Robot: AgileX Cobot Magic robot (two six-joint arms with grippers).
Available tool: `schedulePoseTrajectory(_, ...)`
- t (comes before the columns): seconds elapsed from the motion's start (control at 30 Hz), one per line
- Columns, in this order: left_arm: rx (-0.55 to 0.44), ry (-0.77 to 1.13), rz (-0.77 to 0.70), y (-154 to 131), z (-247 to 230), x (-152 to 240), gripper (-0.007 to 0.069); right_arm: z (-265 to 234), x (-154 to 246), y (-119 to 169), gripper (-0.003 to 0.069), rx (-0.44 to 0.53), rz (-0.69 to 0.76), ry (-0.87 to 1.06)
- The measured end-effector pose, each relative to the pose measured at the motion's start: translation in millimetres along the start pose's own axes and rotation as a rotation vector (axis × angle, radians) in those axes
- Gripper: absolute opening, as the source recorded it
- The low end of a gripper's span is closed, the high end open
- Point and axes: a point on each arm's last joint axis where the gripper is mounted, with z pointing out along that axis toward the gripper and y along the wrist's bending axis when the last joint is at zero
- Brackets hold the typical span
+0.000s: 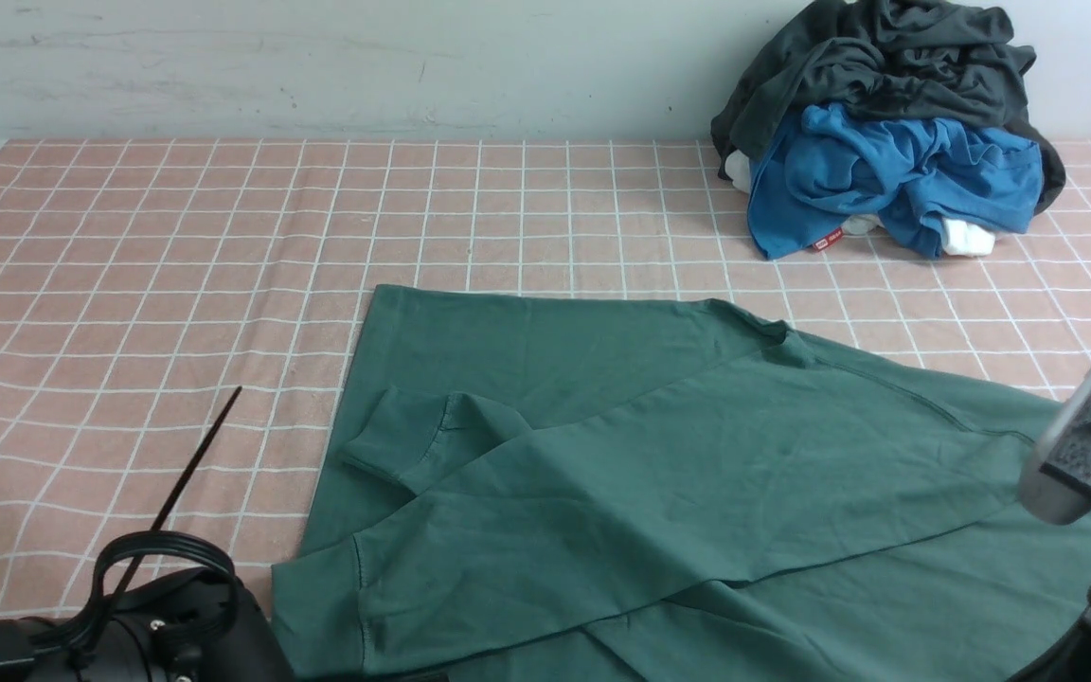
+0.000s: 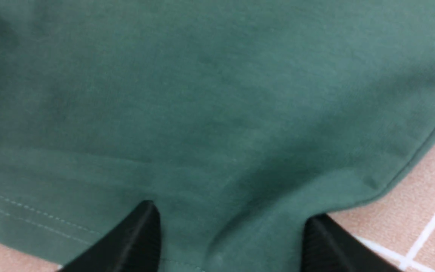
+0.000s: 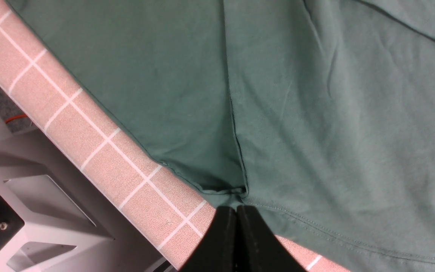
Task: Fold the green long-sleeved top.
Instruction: Use both arms simultaneously to clamp the lower edge of the clothing fabric
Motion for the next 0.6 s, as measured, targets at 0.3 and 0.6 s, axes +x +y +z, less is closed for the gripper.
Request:
schedulePoseTrajectory(0.3, -0.002, 0.01, 0.005, 0.2, 0.0, 0.9, 0.0066, 0.0, 0.0, 0.0, -0.0014, 0.0, -0.007, 0.0)
schedulePoseTrajectory(0.6, 0.056, 0.12, -0.036, -4.7, -12.8, 11.9, -0.0001, 3.0, 2.1, 0.1, -0.0014, -0.006, -0.197, 0.01)
